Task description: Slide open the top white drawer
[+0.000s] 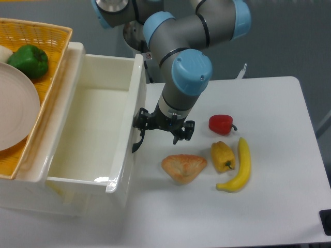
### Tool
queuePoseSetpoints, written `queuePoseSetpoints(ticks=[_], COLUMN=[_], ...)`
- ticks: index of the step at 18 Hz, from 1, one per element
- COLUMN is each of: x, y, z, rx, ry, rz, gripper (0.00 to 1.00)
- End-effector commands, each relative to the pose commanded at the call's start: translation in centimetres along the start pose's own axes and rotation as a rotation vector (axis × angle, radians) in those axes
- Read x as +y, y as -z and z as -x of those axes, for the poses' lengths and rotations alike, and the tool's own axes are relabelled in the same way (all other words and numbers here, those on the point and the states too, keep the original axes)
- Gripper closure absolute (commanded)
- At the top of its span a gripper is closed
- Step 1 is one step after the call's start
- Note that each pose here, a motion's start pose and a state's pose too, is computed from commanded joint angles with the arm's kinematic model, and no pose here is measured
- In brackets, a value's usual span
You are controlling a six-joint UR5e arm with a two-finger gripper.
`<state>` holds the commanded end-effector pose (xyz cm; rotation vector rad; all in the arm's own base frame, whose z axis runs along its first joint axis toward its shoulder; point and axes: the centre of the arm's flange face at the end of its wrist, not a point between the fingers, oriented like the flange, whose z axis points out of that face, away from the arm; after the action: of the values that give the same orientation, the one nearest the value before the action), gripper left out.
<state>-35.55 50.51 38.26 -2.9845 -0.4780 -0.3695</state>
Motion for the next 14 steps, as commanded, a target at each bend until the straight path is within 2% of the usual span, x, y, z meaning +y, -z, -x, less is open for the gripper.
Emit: queuePoseSetpoints(ticks=[6, 14], x=[0.00, 0.24], y=[-0.03, 0.24], z=[-0.06, 0.17], rx=[0.007, 0.060], ry=[0.001, 0.021], rz=[-0.001, -0.022], gripper=[0.00, 0.00])
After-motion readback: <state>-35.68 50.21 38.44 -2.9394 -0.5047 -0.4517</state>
